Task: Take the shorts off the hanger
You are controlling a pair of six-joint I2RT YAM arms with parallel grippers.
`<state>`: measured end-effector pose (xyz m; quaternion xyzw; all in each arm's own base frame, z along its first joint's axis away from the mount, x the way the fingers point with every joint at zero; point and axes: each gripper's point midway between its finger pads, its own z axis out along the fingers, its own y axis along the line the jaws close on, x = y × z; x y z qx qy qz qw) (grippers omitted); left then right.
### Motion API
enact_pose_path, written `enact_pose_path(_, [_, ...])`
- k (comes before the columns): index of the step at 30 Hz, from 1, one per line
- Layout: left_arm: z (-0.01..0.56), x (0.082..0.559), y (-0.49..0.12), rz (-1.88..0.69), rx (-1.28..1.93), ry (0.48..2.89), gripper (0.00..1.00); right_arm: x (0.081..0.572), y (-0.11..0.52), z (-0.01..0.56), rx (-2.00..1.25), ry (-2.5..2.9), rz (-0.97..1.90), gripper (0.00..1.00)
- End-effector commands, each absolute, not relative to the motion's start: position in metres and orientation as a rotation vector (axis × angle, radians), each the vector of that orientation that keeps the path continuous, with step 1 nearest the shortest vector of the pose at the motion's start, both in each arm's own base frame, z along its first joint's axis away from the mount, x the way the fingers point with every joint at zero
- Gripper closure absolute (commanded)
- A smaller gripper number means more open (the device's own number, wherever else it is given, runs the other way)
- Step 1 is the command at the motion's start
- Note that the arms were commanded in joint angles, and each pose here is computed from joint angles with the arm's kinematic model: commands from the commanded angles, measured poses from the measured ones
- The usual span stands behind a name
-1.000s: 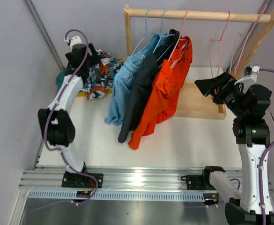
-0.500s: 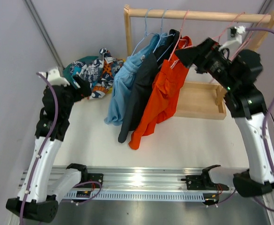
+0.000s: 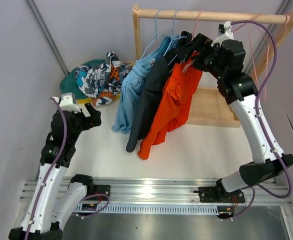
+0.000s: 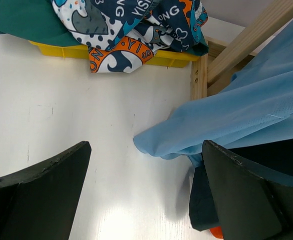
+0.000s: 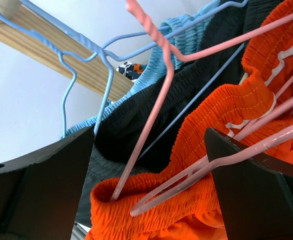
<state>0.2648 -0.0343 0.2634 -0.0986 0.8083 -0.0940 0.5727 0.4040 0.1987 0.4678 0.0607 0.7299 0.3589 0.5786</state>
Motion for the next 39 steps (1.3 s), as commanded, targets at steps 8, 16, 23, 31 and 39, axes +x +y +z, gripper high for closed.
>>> enact_pose_path(8, [0.262,0.272,-0.044,-0.250,-0.160,1.898,0.01,0.336,0.146,0.503,0.195,1.622,0.697,0.01])
enact_pose_path(16, [0.262,0.271,-0.047,-0.265,-0.151,1.902,0.01,0.263,0.083,0.467,0.324,1.688,0.501,0.01])
enact_pose_path(23, [0.262,0.270,-0.048,-0.268,-0.149,1.901,0.01,0.217,0.015,0.447,0.456,1.726,0.192,0.01])
enact_pose_path(31, [0.262,0.268,-0.048,-0.261,-0.146,1.900,0.01,0.225,0.029,0.508,0.384,1.628,0.279,0.01])
enact_pose_path(39, [0.263,0.268,-0.047,-0.256,-0.148,1.898,0.01,0.267,0.099,0.596,0.216,1.466,0.614,0.01])
